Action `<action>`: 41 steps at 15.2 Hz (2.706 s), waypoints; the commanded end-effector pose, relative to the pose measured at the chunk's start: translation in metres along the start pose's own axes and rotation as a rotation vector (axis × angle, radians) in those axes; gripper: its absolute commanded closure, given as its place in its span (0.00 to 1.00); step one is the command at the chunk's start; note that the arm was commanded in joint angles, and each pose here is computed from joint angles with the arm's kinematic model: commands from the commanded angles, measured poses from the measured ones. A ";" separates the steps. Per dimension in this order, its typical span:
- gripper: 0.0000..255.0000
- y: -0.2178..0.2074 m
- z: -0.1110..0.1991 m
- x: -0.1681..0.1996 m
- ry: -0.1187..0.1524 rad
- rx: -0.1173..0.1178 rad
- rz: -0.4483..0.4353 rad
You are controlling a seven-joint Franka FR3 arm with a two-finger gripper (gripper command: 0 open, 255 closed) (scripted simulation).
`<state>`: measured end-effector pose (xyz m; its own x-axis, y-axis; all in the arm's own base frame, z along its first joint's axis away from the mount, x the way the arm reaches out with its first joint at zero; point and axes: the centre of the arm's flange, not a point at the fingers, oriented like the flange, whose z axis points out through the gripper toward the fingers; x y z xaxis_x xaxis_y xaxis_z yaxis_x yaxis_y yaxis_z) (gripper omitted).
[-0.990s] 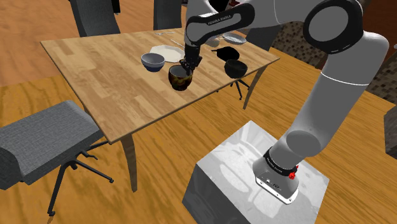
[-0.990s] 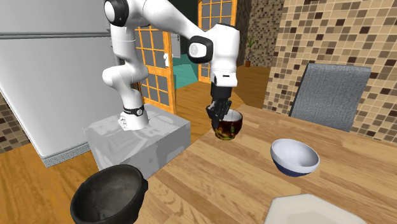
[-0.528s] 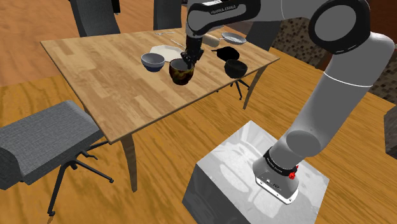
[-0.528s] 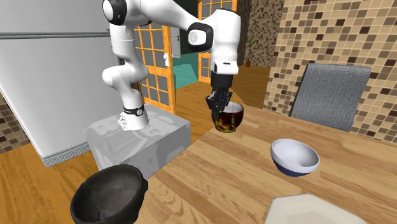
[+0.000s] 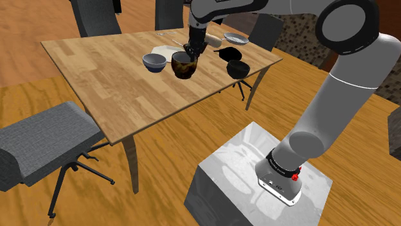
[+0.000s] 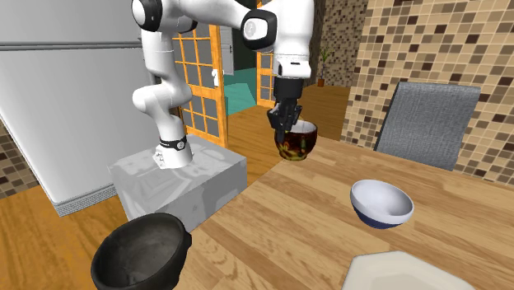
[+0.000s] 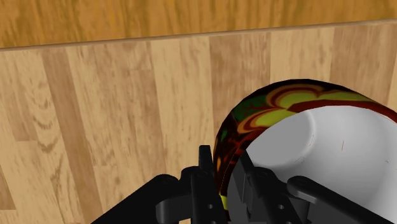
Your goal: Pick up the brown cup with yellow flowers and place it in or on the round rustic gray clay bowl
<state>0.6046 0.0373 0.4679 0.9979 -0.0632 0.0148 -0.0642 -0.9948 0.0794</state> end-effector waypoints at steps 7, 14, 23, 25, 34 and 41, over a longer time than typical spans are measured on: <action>1.00 0.003 -0.043 0.001 0.000 0.000 0.000; 1.00 0.044 -0.061 -0.001 0.000 0.000 0.000; 1.00 0.162 -0.060 -0.010 0.000 0.000 0.000; 1.00 0.189 -0.060 -0.012 0.000 0.000 0.000; 1.00 0.307 -0.060 -0.021 0.000 0.000 0.000; 1.00 0.399 -0.059 -0.028 0.000 0.000 0.000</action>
<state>0.5507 -0.3390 0.5577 0.9978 -0.0649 0.0148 -0.0658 -0.9947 0.0788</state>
